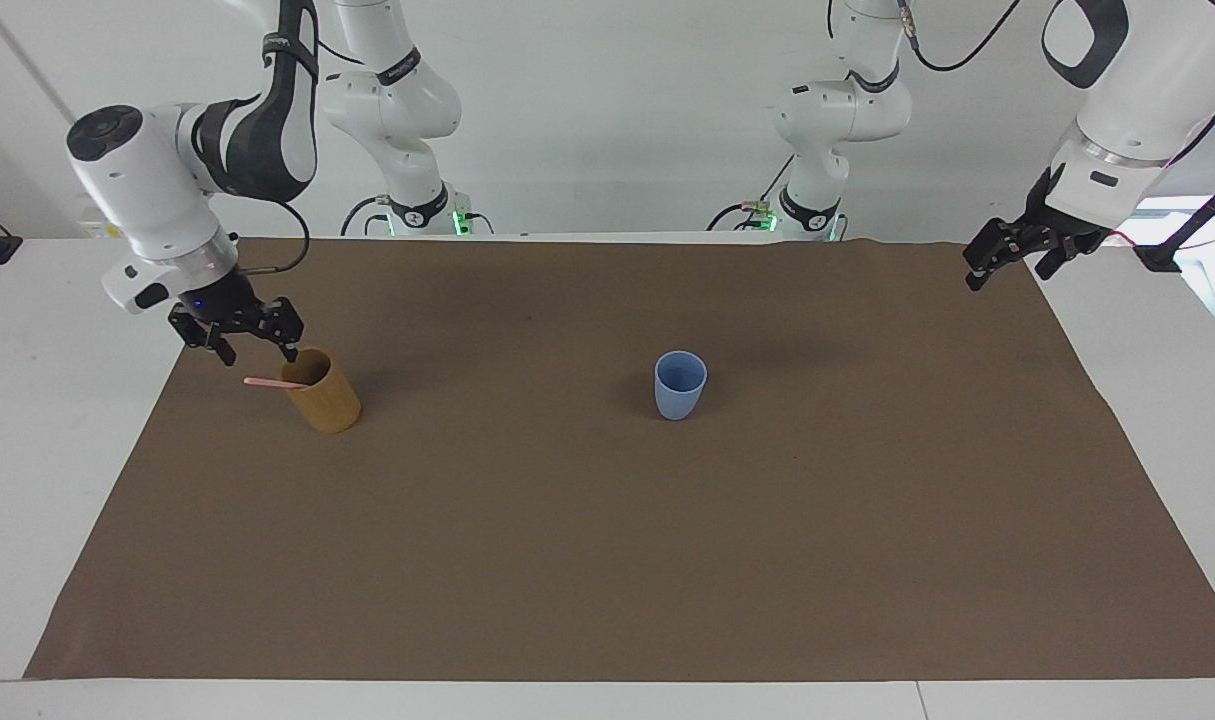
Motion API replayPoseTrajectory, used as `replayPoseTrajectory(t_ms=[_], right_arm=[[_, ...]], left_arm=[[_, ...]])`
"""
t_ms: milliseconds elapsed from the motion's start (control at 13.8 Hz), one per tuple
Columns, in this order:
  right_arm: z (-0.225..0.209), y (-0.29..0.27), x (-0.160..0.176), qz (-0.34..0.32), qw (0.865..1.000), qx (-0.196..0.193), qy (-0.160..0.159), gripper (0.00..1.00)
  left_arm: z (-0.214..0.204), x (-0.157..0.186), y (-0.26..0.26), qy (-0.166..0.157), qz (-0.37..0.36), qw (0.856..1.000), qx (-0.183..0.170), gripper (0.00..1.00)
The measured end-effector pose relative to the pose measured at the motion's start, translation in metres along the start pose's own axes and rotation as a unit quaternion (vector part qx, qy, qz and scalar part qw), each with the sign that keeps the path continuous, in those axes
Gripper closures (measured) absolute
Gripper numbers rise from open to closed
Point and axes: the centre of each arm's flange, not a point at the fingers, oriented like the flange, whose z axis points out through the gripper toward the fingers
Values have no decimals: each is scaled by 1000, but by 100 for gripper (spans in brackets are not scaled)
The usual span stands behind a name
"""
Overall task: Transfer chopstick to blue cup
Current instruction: 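Grasp the pink chopstick in the tan cup with the right gripper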
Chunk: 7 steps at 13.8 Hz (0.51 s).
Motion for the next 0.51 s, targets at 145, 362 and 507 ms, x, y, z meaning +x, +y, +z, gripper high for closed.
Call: replayPoseTrajectory(t_ms=[145, 362, 507], right_arm=[[5, 1, 3, -5, 1000, 0, 6, 22], [11, 0, 7, 6, 1000, 21, 15, 30], [11, 0, 10, 8, 1000, 24, 19, 40]], left_arm=[[0, 0, 0, 0, 0, 1000, 0, 0], [0, 0, 0, 0, 0, 1000, 0, 0], [0, 0, 0, 0, 0, 1000, 0, 0]])
